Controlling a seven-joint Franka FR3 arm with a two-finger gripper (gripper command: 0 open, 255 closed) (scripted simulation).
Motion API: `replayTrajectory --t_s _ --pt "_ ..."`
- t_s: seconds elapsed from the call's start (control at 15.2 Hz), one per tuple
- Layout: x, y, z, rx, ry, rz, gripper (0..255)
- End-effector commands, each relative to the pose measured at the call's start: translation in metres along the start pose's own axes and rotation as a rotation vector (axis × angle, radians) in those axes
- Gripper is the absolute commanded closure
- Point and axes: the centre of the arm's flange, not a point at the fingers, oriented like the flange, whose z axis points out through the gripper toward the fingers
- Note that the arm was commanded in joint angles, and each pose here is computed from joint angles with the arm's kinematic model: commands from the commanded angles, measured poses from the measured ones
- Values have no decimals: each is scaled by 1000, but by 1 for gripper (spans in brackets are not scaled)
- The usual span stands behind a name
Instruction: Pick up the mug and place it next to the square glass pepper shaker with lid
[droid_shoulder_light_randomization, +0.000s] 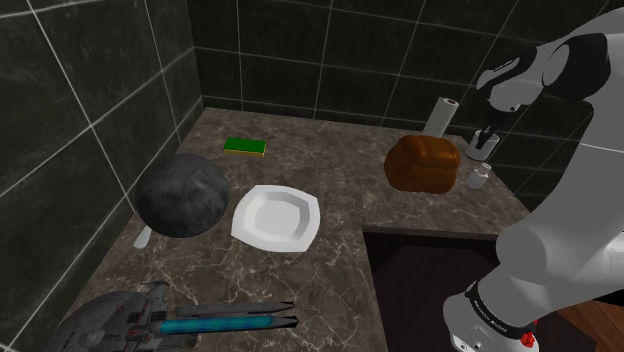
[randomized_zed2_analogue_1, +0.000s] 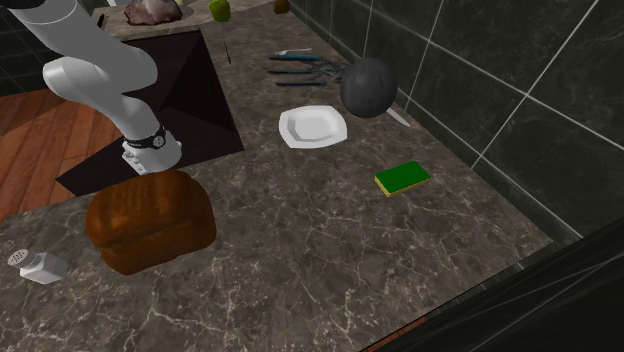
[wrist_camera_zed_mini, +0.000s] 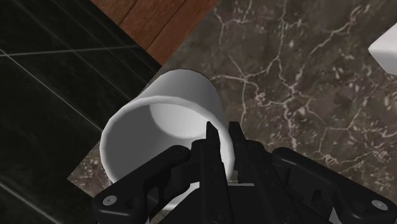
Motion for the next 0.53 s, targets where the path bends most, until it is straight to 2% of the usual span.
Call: replayTrajectory --t_s 0.0,0.33,0.46 --pt "0 0 0 0 0 0 0" --pt "0 0 0 0 0 0 0" --pt "0 0 -27 0 0 0 0"
